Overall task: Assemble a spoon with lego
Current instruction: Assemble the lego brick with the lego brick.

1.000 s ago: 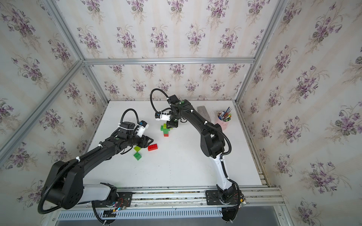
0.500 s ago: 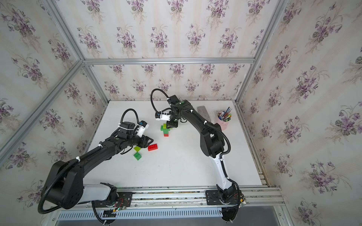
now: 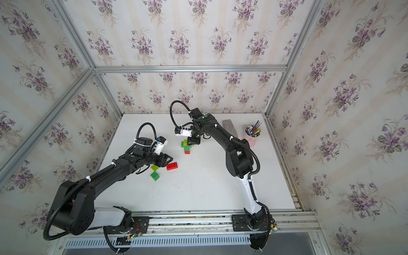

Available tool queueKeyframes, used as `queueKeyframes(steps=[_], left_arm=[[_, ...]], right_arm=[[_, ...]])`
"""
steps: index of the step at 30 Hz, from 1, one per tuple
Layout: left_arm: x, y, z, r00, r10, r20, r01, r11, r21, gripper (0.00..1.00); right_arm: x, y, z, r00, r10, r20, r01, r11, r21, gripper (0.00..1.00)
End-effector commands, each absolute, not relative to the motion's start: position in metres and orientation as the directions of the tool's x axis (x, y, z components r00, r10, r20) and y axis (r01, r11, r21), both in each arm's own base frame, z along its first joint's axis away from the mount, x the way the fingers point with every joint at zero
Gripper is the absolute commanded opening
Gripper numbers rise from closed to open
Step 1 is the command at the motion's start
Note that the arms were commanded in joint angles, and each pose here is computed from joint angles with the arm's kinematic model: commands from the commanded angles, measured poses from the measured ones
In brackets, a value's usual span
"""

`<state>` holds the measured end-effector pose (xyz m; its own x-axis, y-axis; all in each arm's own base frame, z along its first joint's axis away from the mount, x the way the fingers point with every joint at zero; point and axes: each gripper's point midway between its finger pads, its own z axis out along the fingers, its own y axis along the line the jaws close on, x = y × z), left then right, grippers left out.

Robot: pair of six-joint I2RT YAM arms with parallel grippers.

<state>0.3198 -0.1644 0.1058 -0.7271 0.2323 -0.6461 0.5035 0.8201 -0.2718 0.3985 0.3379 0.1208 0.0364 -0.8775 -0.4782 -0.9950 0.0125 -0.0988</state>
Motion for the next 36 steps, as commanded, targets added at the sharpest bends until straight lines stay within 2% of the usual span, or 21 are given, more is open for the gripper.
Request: queueKeyframes(steps=[1,15,27,36], left_arm=[[0.321,-0.166,0.109,-0.722,0.227,-0.653,0.507,0.817,-0.275,0.61],[0.318,-0.16,0.109,-0.724,0.231,-0.649,0.493,0.832,-0.254,0.61],[0.318,-0.158,0.108,-0.726,0.228,-0.649,0.488,0.836,-0.252,0.61],[0.314,-0.158,0.11,-0.731,0.224,-0.644,0.483,0.837,-0.257,0.63]], right_arm=[[0.392,0.321,0.101,0.01,-0.922,-0.387,-0.997,0.019,-0.069,0.24],[0.389,0.323,0.104,0.013,-0.925,-0.379,-0.996,0.02,-0.084,0.26],[0.387,0.348,0.129,0.053,-0.89,-0.454,-0.992,0.006,-0.126,0.44],[0.388,0.345,0.134,0.052,-0.895,-0.442,-0.989,0.014,-0.145,0.56]])
